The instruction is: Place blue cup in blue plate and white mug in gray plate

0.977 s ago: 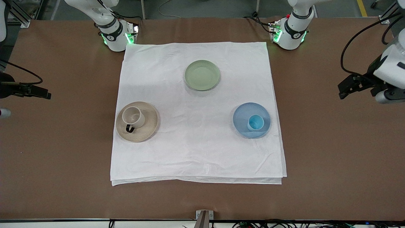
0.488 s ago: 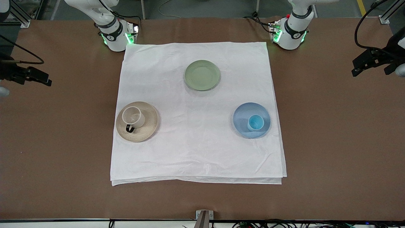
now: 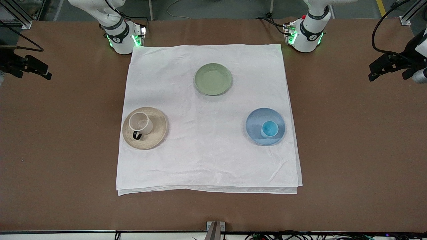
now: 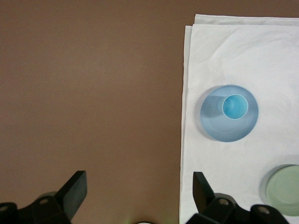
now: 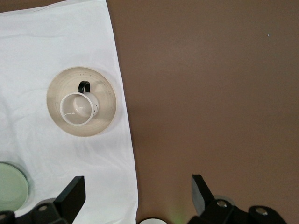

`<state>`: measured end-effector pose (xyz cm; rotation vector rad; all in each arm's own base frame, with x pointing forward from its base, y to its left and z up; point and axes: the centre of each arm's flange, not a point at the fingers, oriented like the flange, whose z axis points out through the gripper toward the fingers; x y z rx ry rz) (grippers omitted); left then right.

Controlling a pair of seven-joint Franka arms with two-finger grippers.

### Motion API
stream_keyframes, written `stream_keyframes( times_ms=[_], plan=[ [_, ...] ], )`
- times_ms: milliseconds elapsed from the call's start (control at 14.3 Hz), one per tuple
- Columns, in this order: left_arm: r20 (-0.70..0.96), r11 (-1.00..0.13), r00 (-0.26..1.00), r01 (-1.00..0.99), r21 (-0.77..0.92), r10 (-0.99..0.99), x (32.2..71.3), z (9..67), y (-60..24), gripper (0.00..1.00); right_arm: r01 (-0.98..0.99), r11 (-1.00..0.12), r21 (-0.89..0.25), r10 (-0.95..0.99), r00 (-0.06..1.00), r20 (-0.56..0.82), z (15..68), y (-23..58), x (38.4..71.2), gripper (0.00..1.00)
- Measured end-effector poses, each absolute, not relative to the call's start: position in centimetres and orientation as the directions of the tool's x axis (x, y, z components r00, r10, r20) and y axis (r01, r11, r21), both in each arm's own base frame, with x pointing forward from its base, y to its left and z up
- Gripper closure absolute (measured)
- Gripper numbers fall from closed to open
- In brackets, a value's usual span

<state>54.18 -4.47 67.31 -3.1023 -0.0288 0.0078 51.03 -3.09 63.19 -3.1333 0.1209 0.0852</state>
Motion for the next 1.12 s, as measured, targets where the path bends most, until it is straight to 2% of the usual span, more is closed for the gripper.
stream_keyframes(
  times_ms=[1116],
  plan=[
    [-0.009, -0.999, 1.0, 0.027, -0.039, 0.027, 54.34, 67.06, -3.98, 0.0, -0.01, -0.999, -0.049, -0.008, 0.999, -0.031, 63.69, -2.62, 50.96, 0.0]
  ],
)
